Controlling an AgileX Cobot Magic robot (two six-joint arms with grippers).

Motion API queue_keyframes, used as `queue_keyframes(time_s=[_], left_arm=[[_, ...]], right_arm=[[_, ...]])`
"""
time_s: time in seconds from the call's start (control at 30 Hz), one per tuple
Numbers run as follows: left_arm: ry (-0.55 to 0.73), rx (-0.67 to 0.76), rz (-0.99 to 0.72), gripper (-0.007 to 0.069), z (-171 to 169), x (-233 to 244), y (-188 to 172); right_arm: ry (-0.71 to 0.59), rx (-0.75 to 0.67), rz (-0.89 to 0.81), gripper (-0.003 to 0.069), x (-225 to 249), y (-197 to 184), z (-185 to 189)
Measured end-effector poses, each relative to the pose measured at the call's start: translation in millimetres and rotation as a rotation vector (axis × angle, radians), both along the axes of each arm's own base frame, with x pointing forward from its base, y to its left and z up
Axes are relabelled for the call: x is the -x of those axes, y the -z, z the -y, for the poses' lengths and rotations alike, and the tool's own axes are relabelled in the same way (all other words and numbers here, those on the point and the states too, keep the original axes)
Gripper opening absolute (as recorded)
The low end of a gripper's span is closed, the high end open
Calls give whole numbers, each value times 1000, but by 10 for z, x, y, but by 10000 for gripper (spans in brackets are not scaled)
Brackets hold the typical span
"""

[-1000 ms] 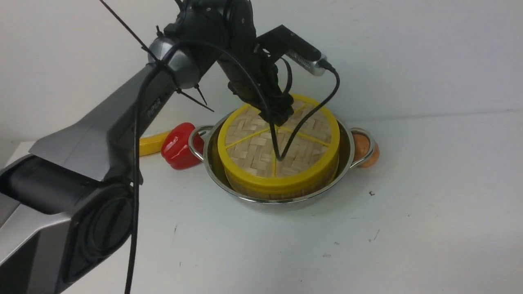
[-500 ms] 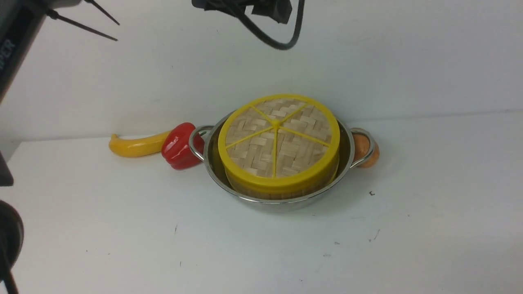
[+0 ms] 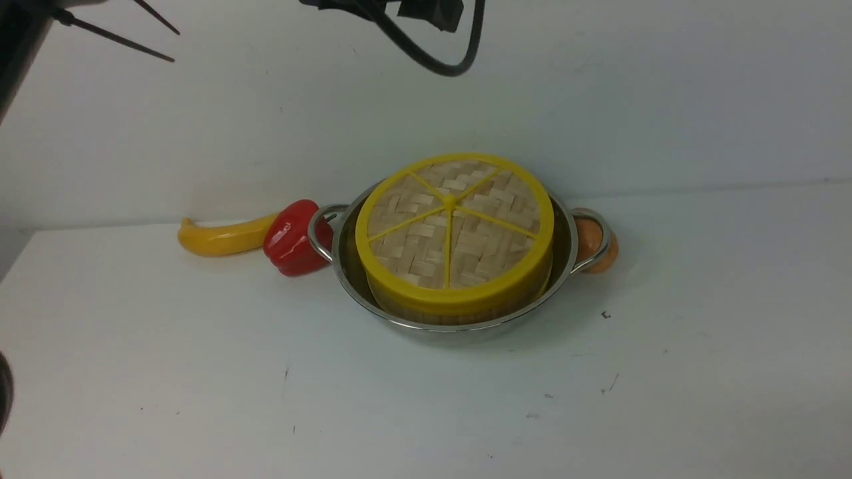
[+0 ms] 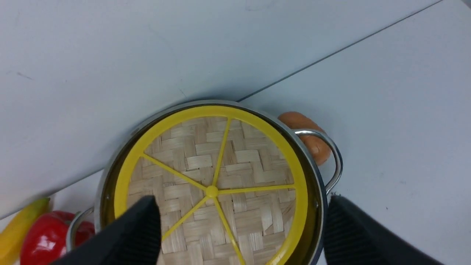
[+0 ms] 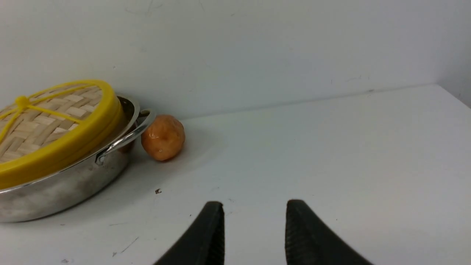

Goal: Place the steamer in the pot on the white table, and put the lid on the steamer.

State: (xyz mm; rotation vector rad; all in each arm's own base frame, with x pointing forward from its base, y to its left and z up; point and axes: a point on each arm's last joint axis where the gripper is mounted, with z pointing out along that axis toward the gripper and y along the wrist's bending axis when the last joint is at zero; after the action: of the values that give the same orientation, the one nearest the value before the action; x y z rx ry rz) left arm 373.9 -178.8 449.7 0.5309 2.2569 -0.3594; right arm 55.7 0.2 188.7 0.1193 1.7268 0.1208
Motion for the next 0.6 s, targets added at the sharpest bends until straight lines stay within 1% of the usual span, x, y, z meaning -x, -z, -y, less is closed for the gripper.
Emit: queue_keyframes(time_s=[0.1,0.13,0.17,0.2,0.23,0.3,0.33,0.37,0.4,0.47,0.5,0.57,0.6], left_arm=[[13,-32,46,542,-112,204,-59],[18,-49,100,542,-188,328,-88],[21,-62,106,542,-218,382,-83],[22,-86,154,542,-330,537,-8],[21,-93,200,542,-428,685,-22],[-3,-96,269,542,-642,960,135],[-10,-88,288,542,-662,981,145],[-56,-69,304,542,-867,1225,408],[-75,-63,296,542,-931,1297,582],[-143,-30,300,542,-1141,1583,888],[-185,-21,306,542,-1261,1769,1103],[-231,-25,301,542,-1399,2025,1392],[-261,-33,298,542,-1484,2214,1639]], right_arm=[[0,0,0,249,0,0,0],[0,0,0,249,0,0,0],[0,0,0,249,0,0,0],[0,0,0,249,0,0,0],[0,0,0,249,0,0,0],[0,0,0,249,0,0,0],[0,0,0,249,0,0,0],[0,0,0,249,0,0,0],[0,0,0,249,0,0,0],[0,0,0,249,0,0,0],[0,0,0,249,0,0,0],[0,0,0,249,0,0,0],[0,0,0,249,0,0,0]])
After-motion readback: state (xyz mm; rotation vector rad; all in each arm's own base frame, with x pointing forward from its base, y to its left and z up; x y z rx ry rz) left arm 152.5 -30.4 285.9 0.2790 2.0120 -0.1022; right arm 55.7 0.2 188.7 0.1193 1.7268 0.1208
